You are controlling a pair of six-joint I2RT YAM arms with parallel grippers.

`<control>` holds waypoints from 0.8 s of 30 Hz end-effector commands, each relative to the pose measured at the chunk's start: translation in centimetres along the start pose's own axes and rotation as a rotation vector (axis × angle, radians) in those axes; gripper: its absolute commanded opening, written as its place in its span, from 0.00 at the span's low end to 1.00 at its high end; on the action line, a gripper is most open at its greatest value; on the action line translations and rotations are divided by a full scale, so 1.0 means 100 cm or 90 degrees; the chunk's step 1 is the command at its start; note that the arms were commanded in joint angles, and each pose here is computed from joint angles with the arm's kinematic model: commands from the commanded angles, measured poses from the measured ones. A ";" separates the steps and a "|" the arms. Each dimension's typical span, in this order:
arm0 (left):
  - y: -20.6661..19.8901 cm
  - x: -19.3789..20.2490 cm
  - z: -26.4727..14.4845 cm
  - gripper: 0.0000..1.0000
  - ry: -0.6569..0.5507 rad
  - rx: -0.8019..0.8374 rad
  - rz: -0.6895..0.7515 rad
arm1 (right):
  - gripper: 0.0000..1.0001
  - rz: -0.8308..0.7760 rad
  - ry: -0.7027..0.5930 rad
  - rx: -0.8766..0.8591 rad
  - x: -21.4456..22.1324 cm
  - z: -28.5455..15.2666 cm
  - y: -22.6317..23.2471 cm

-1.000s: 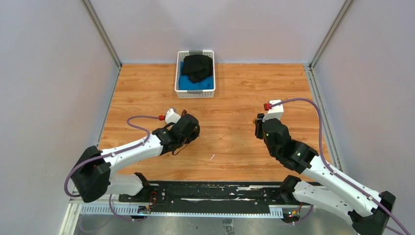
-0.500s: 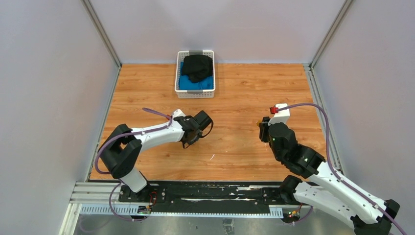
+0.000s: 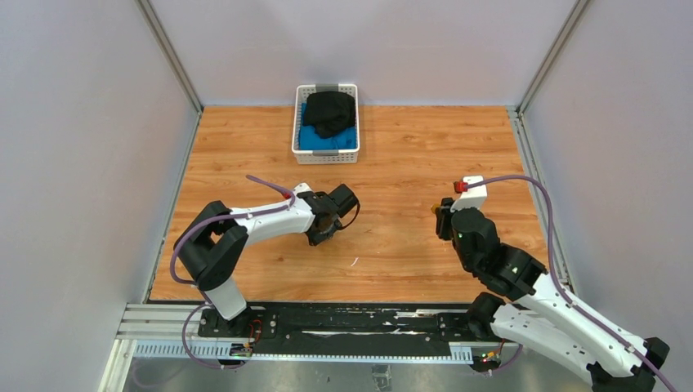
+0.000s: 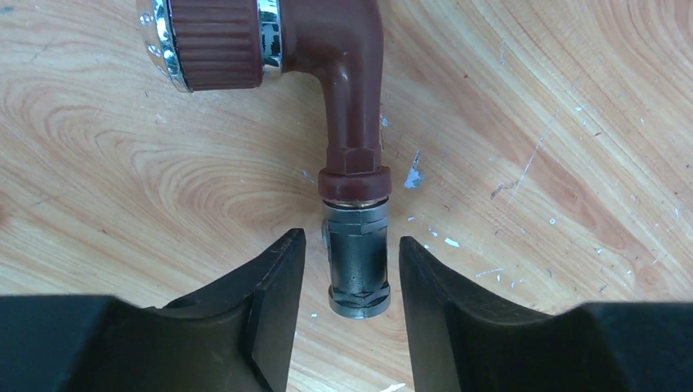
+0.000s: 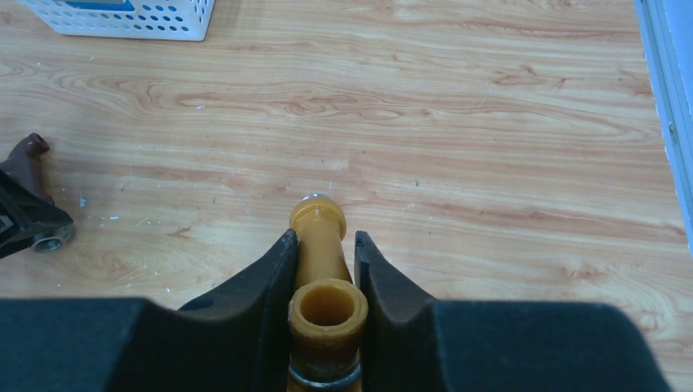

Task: Install the water faucets
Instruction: Place the water faucet at the center of the board, then pick up the water faucet from the center of the board.

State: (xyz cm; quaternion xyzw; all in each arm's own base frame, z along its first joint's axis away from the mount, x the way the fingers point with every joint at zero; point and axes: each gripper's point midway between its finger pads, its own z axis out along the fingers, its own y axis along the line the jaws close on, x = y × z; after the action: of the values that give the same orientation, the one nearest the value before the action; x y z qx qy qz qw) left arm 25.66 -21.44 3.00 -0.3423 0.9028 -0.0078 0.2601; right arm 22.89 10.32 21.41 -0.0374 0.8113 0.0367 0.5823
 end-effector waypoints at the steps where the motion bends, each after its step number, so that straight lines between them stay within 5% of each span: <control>1: -0.007 -0.008 -0.008 0.55 -0.013 0.008 0.006 | 0.00 0.008 0.004 0.022 0.005 -0.002 -0.010; 9: -0.018 -0.021 -0.039 0.71 0.040 0.011 0.030 | 0.00 0.012 0.005 0.026 0.004 -0.002 -0.011; 15: -0.006 -0.008 -0.033 0.66 0.189 -0.035 0.012 | 0.00 0.013 0.011 0.023 0.006 -0.001 -0.009; 24: -0.002 -0.008 -0.022 0.74 0.190 -0.087 0.042 | 0.00 0.010 0.018 0.017 0.008 -0.001 -0.007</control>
State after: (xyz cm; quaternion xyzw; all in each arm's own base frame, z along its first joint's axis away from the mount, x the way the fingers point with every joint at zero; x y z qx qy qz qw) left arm 25.71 -21.79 5.24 -0.3351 0.9349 -0.0175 0.1153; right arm 22.66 10.12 21.05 -0.0322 0.8159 0.0368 0.5761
